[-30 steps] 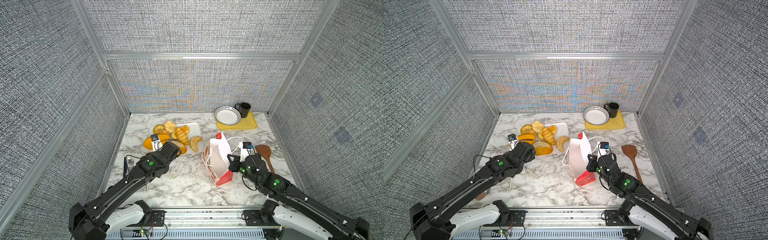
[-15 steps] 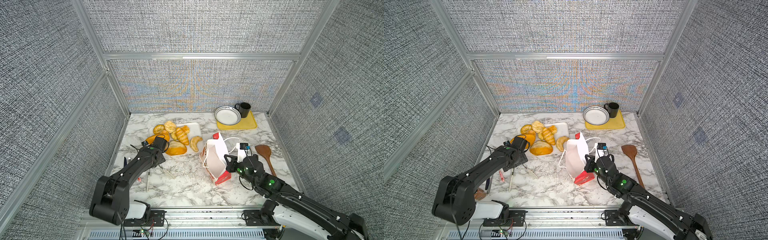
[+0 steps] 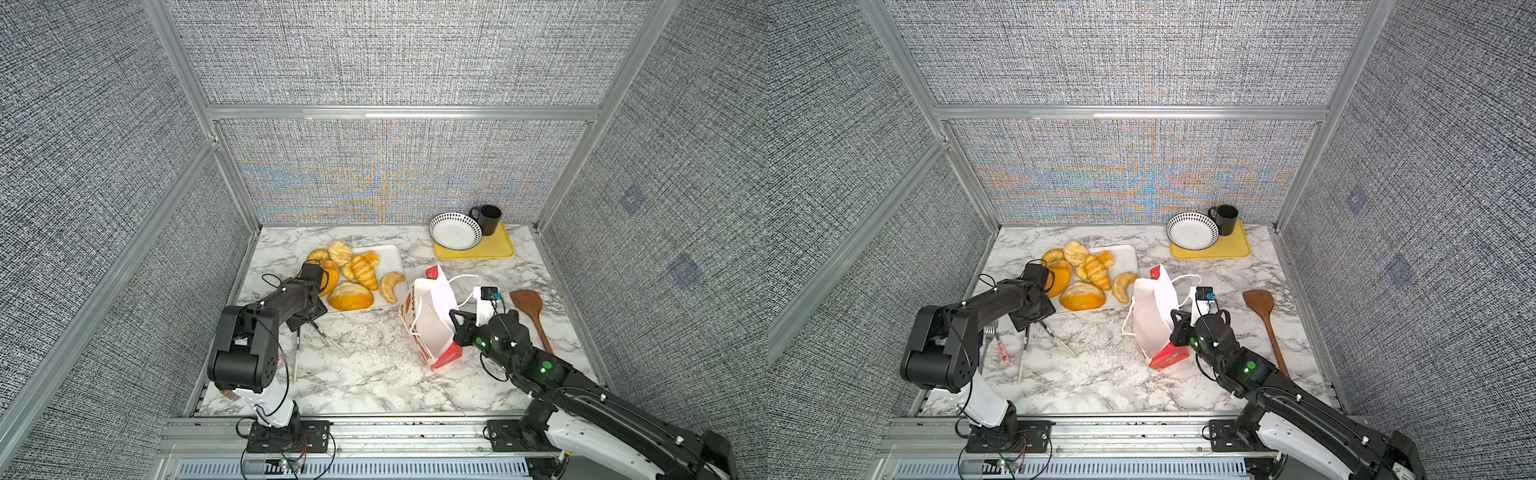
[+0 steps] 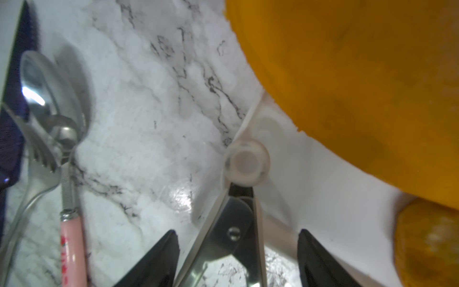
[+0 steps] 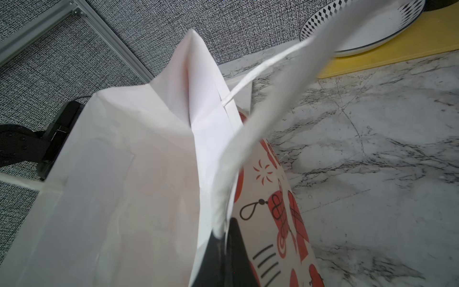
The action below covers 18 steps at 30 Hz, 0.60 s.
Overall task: Pack bread into a paper bag
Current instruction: Pick up the clamp from the center of the board.
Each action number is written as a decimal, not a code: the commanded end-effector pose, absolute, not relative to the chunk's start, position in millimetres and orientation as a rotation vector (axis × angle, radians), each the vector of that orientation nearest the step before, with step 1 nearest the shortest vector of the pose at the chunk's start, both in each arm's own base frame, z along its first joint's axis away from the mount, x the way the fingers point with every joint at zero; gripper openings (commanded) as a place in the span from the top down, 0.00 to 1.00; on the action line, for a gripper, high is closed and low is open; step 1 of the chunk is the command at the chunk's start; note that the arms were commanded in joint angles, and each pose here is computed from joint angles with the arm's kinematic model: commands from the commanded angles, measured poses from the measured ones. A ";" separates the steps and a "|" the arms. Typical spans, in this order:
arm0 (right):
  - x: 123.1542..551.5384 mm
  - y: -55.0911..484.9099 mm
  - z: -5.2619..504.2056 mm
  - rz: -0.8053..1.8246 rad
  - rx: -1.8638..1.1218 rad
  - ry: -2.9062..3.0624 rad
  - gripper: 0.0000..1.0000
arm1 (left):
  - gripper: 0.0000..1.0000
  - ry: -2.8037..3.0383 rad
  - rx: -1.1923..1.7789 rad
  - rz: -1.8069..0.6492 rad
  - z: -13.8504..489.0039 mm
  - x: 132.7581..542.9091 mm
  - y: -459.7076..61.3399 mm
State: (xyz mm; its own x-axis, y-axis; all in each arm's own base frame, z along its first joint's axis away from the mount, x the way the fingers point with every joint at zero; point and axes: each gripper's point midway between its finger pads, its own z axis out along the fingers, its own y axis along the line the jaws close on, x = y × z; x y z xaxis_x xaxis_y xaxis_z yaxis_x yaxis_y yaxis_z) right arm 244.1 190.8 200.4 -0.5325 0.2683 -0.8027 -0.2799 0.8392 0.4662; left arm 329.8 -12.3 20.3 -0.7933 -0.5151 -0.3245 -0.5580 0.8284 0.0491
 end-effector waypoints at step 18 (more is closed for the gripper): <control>242.1 190.2 186.6 0.646 -0.032 2.085 1.00 | 0.79 2.660 -0.779 -0.006 50.9 303.6 -29.7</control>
